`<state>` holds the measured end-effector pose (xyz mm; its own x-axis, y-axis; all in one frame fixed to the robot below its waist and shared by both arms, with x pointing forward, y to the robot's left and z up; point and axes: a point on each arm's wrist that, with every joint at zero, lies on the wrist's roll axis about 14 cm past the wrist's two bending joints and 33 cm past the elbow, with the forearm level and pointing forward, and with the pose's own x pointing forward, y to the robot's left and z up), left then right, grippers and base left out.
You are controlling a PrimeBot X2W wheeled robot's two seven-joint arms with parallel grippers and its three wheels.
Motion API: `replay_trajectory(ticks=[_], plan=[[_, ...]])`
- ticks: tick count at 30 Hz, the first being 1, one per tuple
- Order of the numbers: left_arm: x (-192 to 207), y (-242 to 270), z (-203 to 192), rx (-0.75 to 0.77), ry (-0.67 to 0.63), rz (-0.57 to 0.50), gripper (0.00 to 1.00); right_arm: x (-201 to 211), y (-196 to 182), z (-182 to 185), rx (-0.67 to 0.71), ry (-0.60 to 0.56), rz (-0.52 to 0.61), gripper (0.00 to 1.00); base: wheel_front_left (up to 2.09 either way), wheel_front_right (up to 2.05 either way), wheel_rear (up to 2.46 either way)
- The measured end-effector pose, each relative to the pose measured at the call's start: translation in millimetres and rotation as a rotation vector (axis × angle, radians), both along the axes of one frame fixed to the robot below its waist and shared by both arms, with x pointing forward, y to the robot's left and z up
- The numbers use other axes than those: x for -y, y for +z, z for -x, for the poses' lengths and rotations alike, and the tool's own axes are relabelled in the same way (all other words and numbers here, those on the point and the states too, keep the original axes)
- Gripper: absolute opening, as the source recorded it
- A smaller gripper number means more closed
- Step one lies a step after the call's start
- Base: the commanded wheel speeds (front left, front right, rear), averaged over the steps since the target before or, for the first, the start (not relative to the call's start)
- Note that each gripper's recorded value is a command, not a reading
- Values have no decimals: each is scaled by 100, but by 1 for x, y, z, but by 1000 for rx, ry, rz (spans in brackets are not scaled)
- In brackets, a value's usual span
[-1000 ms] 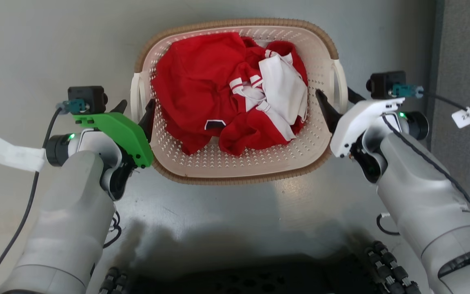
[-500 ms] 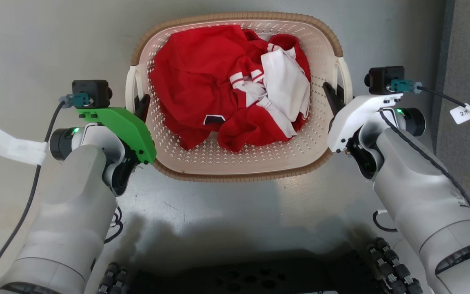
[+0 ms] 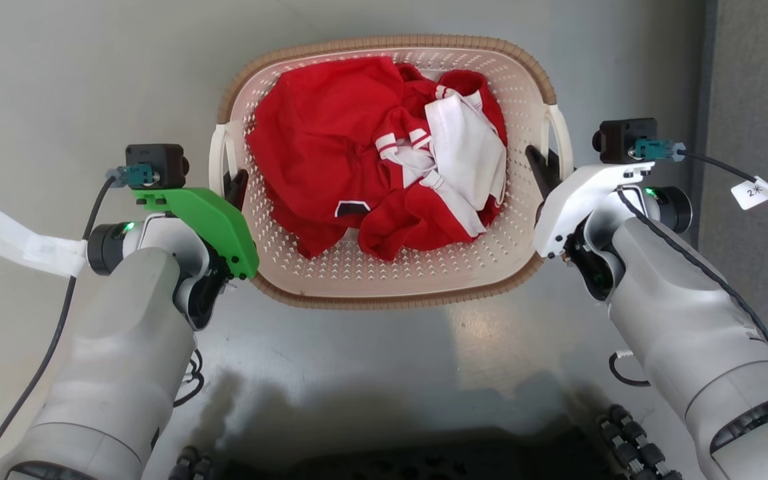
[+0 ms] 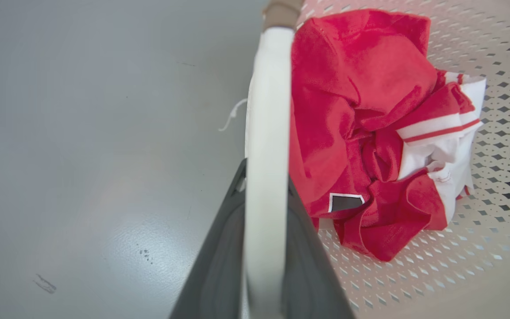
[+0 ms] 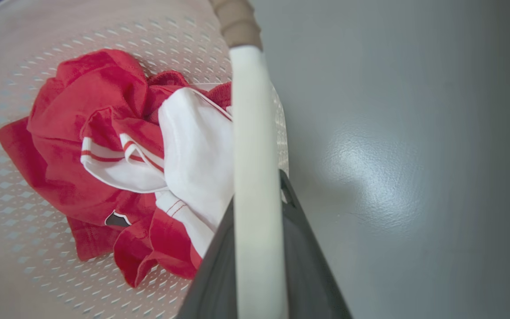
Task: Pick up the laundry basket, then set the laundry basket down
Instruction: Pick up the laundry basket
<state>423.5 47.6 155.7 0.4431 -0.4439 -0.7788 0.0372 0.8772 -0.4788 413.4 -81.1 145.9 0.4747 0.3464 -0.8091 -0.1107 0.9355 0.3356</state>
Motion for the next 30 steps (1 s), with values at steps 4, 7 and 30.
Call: replay_trajectory(ticks=[4,7,30], plan=[[-1,12,-3,17,4,0,0,-1,12,-4,17,-1,-4,0,0,0,0],[-1,22,-5,28,13,4,0,-2,23,-7,29,1,-7,0,0,0,0],[1,108,-3,98,-50,-4,0,1,113,-12,49,31,5,0,0,0,0]])
